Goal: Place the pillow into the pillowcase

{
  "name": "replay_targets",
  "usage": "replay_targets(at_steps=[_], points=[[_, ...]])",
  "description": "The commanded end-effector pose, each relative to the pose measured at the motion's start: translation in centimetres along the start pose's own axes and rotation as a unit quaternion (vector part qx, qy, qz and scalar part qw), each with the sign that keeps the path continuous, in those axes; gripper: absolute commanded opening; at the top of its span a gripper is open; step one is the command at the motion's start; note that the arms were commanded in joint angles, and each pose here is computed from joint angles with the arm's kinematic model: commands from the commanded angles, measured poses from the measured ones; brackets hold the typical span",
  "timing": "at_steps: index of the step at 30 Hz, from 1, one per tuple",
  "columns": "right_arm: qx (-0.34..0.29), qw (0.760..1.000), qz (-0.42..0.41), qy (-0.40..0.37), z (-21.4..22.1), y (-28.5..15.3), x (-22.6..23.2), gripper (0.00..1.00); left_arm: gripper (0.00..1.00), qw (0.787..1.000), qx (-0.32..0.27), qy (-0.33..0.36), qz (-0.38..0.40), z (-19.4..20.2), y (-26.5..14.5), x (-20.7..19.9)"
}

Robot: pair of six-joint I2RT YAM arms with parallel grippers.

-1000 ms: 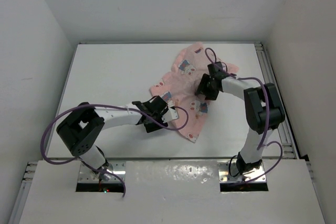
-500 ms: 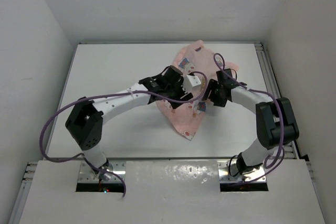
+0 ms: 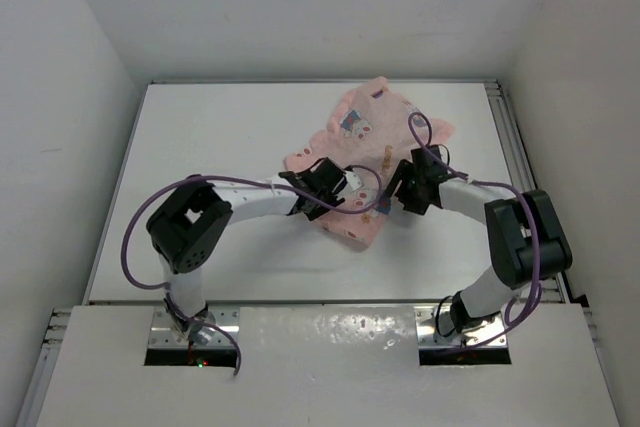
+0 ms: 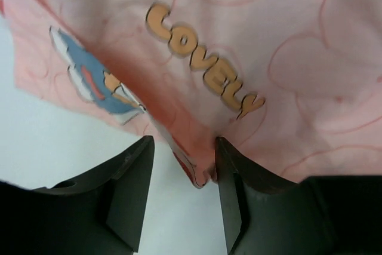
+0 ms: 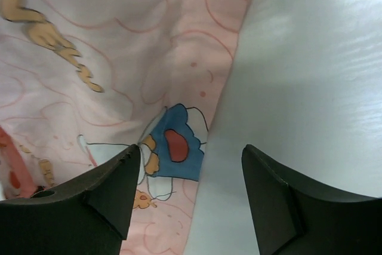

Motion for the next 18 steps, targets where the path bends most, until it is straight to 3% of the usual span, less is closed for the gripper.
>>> replay_targets(at_steps=[1,6,12,18], points=[[0.006,1.0,-0.016,0.021,0.8,0.8,0.1,0.68,0.43,0.999,0.016,-0.003,-0.051,1.1,-2.8,0.9],[0.013,1.0,-0.008,0.017,1.5,1.2,-0.1,0.67,0.45,0.998,0.054,0.002,-0.031,4.1,-4.6,-0.6],[0.009,1.0,-0.01,0.007,1.7,0.8,0.1,0.68,0.43,0.988,0.132,0.078,0.02,9.2,-4.9,-3.7],[-0.016,1.0,-0.003,-0.023,1.4,-0.4,0.6,0.68,0.44,0.991,0.109,0.073,0.038,8.0,-7.3,-2.6]])
Point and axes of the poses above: each gripper's point midway between its finger pads, its own y axis out along the fingers, its own x axis along the line the jaws close on, z = x × y, the point moved 9 cm from there along -y, back along the fingers, and after that the axes turned 14 degrees about y, right-handed, at the moved point
